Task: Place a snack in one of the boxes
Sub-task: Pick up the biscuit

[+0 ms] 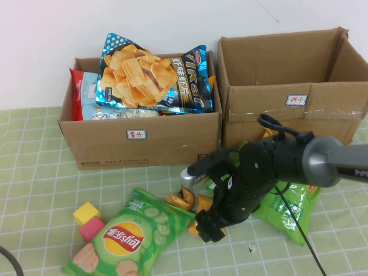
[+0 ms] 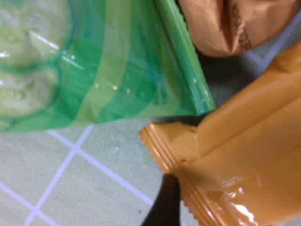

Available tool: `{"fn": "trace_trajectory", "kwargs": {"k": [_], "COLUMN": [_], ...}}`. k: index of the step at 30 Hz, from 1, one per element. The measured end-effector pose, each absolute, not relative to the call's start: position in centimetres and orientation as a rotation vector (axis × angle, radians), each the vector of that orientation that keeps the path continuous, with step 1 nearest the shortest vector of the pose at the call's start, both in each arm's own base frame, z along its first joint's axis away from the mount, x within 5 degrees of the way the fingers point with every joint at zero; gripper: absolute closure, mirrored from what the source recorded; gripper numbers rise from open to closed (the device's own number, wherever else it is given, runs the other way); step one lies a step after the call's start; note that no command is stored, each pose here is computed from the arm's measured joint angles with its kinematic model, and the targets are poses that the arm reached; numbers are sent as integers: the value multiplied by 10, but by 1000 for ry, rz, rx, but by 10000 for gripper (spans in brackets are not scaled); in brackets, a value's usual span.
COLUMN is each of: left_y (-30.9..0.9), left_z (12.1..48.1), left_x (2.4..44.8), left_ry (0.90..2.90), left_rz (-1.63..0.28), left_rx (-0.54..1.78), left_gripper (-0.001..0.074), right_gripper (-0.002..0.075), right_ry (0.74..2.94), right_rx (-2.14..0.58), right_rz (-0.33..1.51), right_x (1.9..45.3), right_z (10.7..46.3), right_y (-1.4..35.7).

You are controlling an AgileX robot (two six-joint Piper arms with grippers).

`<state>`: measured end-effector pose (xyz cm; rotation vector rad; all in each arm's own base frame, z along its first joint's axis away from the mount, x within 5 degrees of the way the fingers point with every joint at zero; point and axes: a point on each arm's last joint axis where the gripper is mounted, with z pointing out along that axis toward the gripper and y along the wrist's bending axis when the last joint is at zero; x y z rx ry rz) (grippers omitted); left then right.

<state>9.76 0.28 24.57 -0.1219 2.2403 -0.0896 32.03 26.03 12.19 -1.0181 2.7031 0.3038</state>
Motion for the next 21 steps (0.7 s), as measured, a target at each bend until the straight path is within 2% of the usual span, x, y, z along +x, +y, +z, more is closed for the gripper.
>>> {"fn": "trace_trajectory", "kwargs": {"k": [5, 11, 14, 18, 21], "left_y": [3, 3, 3, 3, 3], "left_z": [246, 246, 246, 246, 246], "left_x": [98, 98, 98, 98, 98], "left_ry": [2240, 2240, 2240, 2240, 2240], "left_rz": [-90, -90, -90, -90, -90], "left_rx": [-122, -122, -122, -122, -122], "left_gripper": [736, 736, 736, 736, 736], "right_gripper": [90, 242, 299, 303, 268], "right_ry": [2694, 2686, 2726, 2746, 2718], "right_rx": [-1030, -1105, -1051, -969, -892], "right_rz": [290, 149, 66, 21, 53], "right_x": [321, 323, 324, 325, 326], "right_z": [121, 119, 119, 127, 141], "right_y": [260, 252, 246, 242, 243]}}
